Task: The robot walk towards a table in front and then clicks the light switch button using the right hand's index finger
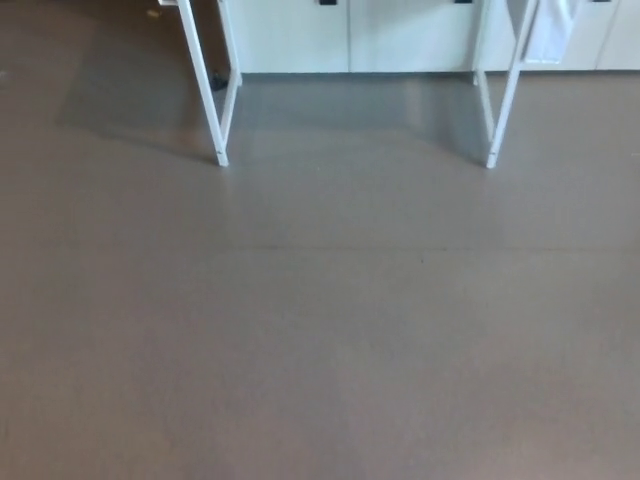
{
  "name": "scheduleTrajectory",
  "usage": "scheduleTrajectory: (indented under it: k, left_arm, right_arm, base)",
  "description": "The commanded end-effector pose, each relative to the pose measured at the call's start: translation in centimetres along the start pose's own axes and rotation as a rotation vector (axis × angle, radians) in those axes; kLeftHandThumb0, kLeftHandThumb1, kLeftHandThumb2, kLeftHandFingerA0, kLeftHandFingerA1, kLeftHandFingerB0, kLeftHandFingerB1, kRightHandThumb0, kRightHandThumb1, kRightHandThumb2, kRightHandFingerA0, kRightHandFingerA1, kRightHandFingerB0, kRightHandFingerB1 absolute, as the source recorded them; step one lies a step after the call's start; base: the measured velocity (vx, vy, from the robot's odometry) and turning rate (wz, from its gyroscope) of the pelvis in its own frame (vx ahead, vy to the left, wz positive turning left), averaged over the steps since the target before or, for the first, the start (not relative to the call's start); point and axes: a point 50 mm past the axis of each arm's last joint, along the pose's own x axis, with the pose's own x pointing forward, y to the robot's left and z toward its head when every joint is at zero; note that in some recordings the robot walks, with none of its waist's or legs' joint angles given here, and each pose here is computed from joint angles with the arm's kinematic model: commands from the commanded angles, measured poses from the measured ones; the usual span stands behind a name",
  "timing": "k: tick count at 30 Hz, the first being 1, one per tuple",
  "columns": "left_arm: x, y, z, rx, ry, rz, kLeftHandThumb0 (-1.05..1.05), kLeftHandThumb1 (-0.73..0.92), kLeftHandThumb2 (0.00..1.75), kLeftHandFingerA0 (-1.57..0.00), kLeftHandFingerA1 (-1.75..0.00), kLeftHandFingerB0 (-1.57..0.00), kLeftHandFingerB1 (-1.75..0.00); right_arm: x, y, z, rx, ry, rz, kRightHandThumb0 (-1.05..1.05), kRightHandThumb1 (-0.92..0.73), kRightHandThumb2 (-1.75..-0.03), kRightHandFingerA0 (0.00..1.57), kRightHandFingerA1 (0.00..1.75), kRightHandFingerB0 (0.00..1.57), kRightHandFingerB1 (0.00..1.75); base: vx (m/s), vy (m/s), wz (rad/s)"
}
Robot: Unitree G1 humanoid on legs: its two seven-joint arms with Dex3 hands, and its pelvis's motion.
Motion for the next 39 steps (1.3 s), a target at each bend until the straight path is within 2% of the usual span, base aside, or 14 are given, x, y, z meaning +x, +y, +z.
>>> scheduleTrajectory:
  k: [1, 2, 16, 17, 20, 21, 31, 39]
  left_arm:
    - [-0.11, 0.51, 0.51, 0.046, -0.008, -0.004, -0.33, 0.70, 0.61, -0.44, -0.48, -0.34, -0.39]
    - [-0.09, 0.47, 0.55, 0.044, -0.007, -0.003, -0.32, 0.68, 0.60, -0.44, -0.46, -0.34, -0.38]
    - [-0.20, 0.42, 0.48, 0.065, -0.008, -0.002, -0.33, 0.67, 0.60, -0.48, -0.49, -0.37, -0.40]
    - [-0.21, 0.44, 0.47, 0.066, -0.007, -0.005, -0.34, 0.68, 0.60, -0.48, -0.48, -0.37, -0.40]
    - [-0.22, 0.47, 0.46, 0.064, -0.002, -0.011, -0.34, 0.68, 0.60, -0.47, -0.47, -0.37, -0.40]
    - [-0.18, 0.46, 0.44, 0.064, -0.002, -0.009, -0.34, 0.68, 0.60, -0.47, -0.48, -0.37, -0.40]
    - [-0.14, 0.50, 0.49, 0.071, -0.001, -0.004, -0.34, 0.70, 0.61, -0.48, -0.48, -0.37, -0.40]
    - [0.04, 0.54, 0.70, 0.078, -0.002, -0.005, -0.33, 0.69, 0.61, -0.49, -0.49, -0.37, -0.40]
  right_arm:
    - [-0.23, -0.08, -0.28, -0.011, 0.009, -0.004, -0.54, -0.46, -0.84, 0.70, 0.63, 0.53, 0.57]
    - [-0.20, -0.09, -0.30, -0.011, 0.009, -0.005, -0.53, -0.59, -0.57, 0.77, 0.50, 0.59, 0.43]
    - [-0.17, 0.02, -0.64, -0.019, 0.037, 0.003, -0.49, -0.60, -0.57, 0.79, 0.48, 0.59, 0.41]
    - [-0.18, 0.05, -0.61, -0.018, 0.038, 0.003, -0.51, -0.47, -0.82, 0.72, 0.63, 0.53, 0.56]
    - [-0.30, 0.14, -0.64, -0.014, 0.030, 0.012, -0.54, -0.46, -0.83, 0.74, 0.63, 0.54, 0.56]
    - [-0.35, 0.19, -0.59, -0.016, 0.025, 0.015, -0.50, -0.58, -0.58, 0.81, 0.51, 0.60, 0.43]
    - [-0.36, 0.26, -0.67, -0.046, 0.029, 0.023, -0.50, -0.60, -0.58, 0.80, 0.50, 0.59, 0.43]
    - [-0.44, 0.50, -0.46, -0.064, 0.019, 0.031, -0.49, -0.60, -0.58, 0.83, 0.55, 0.60, 0.44]
  base:
    - [0.17, -0.109, -0.06]
    - [0.20, -0.062, -0.08]
    - [0.29, 0.059, -0.10]
    - [0.22, -0.026, 0.13]
    - [0.22, -0.108, 0.12]
    - [0.29, -0.188, 0.08]
    - [0.35, -0.225, 0.01]
    - [0.33, 0.028, -0.12]
